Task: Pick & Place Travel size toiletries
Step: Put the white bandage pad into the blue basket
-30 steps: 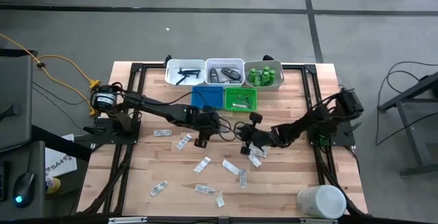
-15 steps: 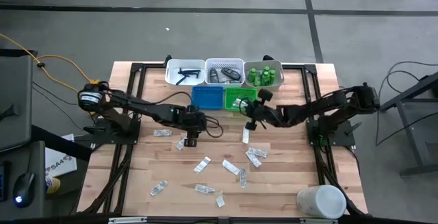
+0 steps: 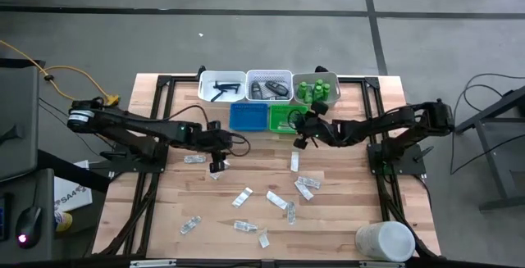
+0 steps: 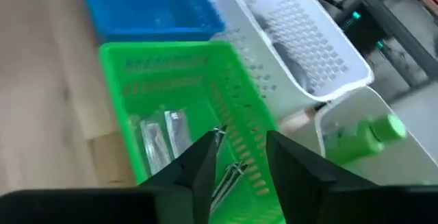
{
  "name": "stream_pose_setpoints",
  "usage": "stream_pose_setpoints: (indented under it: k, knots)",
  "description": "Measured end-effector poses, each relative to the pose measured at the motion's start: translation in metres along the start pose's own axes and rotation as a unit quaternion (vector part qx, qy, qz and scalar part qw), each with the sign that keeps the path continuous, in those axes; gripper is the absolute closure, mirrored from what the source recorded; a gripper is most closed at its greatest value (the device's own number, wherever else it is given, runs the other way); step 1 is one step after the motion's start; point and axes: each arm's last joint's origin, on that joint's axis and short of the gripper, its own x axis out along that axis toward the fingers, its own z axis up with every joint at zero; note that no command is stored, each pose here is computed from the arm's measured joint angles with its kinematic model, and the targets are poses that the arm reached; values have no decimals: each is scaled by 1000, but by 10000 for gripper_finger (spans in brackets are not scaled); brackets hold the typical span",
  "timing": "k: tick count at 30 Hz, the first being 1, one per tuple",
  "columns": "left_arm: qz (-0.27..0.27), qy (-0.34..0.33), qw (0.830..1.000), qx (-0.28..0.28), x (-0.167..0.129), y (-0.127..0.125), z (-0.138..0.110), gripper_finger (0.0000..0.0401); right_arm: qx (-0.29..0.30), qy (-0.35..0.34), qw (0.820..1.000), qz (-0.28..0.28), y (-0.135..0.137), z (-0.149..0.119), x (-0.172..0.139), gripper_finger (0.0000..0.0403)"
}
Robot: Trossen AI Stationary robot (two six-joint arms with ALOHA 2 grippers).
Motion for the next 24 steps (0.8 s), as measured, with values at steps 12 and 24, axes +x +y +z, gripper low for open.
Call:
stream_pose_setpoints:
  k: [12,24]
  knots:
    - [56,115,989,-81,-16,-5,-34,235,128,-23,982,138,18,11,-39,226]
    - [158,176,898,-370,-23,0,-54,235,152,-21,970,189,35,11,-53,241]
